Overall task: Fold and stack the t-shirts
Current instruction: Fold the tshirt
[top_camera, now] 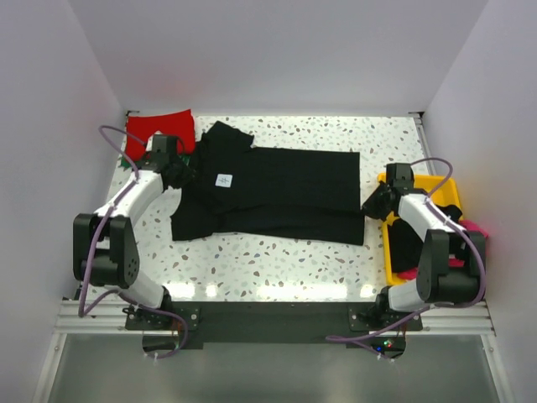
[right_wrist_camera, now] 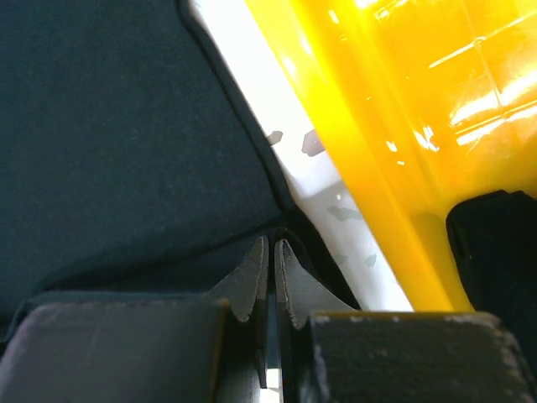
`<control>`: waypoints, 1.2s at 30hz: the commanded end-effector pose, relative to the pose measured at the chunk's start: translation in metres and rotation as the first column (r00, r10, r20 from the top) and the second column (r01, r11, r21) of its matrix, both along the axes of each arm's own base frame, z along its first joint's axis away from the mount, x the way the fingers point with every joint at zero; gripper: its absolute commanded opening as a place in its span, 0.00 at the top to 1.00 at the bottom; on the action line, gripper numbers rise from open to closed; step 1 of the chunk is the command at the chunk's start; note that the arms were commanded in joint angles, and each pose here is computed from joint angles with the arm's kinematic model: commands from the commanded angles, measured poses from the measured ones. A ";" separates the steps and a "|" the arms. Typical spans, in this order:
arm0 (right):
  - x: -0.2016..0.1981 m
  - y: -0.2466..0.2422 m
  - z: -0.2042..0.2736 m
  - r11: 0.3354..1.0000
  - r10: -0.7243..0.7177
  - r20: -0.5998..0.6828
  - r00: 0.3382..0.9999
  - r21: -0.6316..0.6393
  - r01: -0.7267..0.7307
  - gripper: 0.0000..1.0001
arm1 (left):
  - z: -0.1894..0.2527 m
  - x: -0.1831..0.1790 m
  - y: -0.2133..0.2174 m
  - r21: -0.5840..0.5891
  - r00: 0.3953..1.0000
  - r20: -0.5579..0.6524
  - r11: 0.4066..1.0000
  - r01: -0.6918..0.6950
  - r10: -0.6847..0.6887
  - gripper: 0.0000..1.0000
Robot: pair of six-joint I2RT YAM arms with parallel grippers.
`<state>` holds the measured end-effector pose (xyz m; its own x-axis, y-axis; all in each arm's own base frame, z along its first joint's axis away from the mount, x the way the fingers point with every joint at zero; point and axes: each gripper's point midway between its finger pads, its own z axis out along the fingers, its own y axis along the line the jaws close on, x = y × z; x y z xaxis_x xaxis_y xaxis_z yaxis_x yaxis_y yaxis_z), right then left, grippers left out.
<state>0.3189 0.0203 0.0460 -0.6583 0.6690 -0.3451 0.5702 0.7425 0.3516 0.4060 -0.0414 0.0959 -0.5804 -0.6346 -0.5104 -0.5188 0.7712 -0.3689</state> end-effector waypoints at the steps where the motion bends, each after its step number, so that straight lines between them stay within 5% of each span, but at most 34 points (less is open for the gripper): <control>1: 0.004 -0.006 0.024 0.999 0.000 0.091 0.996 -0.035 0.003 1.00 | 0.044 -0.013 0.006 0.019 0.993 0.116 1.000 -0.007 0.005 0.87; 10: -0.047 0.003 0.027 0.999 0.034 0.111 0.993 -0.015 -0.032 1.00 | 0.064 -0.086 0.033 0.105 0.983 0.171 0.991 -0.083 0.064 0.85; 16: -0.064 -0.002 0.045 0.998 0.039 0.160 0.986 -0.052 -0.031 1.00 | 0.070 -0.103 0.036 0.118 0.977 0.204 0.990 -0.082 0.057 0.82; 21: -0.056 0.001 0.036 0.998 0.051 0.130 0.990 -0.038 -0.047 1.00 | 0.028 -0.104 0.022 0.052 0.992 0.113 0.997 -0.057 0.051 0.76; 26: -0.034 0.001 0.030 0.999 0.049 0.117 0.992 -0.028 -0.046 1.00 | -0.014 -0.121 0.038 0.060 0.975 0.020 0.973 -0.222 0.221 0.59; 30: -0.020 0.001 0.026 0.997 0.077 0.089 0.993 -0.033 -0.075 0.83 | -0.034 -0.133 0.045 0.068 0.950 -0.040 0.949 -0.307 0.310 0.50; 36: -0.023 -0.001 0.038 0.995 0.087 0.117 0.989 -0.060 -0.080 0.35 | -0.055 -0.143 0.041 0.057 0.942 -0.109 0.948 -0.313 0.318 0.47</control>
<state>0.2805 0.0215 0.0555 -0.6989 0.6087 -0.3754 0.5089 0.7921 0.3369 0.2638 -0.0044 0.0465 -0.4548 -0.7515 -0.4779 -0.7433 0.6159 -0.2612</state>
